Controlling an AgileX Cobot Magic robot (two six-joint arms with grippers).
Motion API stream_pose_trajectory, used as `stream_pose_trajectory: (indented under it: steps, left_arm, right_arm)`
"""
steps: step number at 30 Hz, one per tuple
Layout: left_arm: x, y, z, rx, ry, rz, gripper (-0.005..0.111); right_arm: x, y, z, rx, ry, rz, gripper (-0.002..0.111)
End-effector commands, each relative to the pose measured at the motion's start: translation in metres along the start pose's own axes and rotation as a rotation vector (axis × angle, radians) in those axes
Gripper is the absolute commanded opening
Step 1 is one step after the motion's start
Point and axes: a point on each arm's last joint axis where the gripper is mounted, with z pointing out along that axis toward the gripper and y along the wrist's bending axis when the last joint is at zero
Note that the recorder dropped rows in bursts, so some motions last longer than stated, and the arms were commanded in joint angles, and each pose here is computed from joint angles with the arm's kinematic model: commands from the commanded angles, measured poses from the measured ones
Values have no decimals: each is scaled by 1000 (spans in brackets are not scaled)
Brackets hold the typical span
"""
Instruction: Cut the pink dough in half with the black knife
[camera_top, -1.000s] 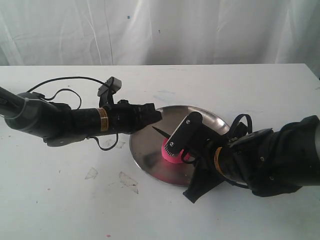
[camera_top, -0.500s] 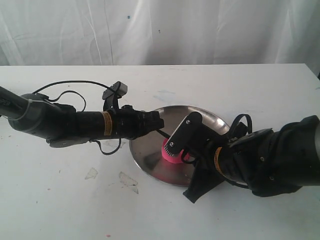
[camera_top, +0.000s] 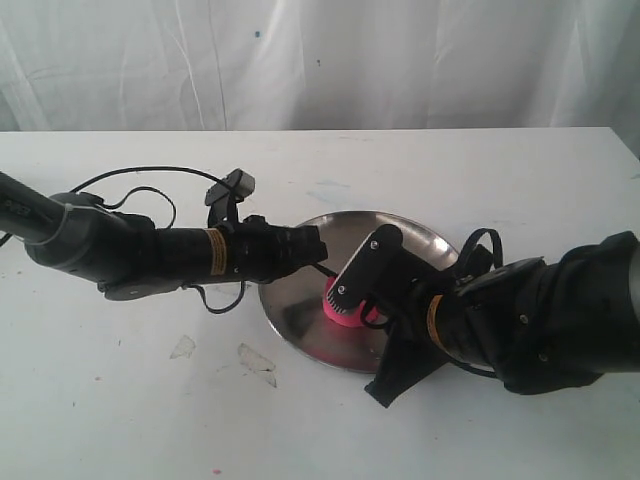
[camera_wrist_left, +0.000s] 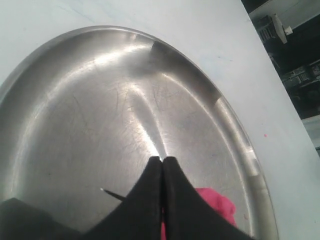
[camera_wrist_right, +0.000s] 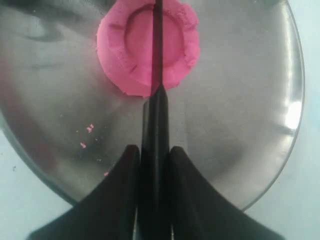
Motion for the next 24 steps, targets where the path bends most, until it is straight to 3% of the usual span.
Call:
stream_pose_trajectory:
  steps: [1, 7, 14, 24]
  left_arm:
    - [-7, -11, -1, 70, -58, 1, 0]
    - [-18, -26, -6, 103, -55, 73, 0]
    - [-12, -19, -5, 35, 15, 90, 0]
    - [-11, -18, -5, 26, 29, 105, 0]
  right_arm:
    - [-2, -1, 0, 3, -6, 0, 0]
    - [-2, -1, 0, 8, -5, -2, 0]
    - [-2, -1, 0, 10, -3, 0, 0]
    - [3, 4, 11, -4, 33, -17, 0]
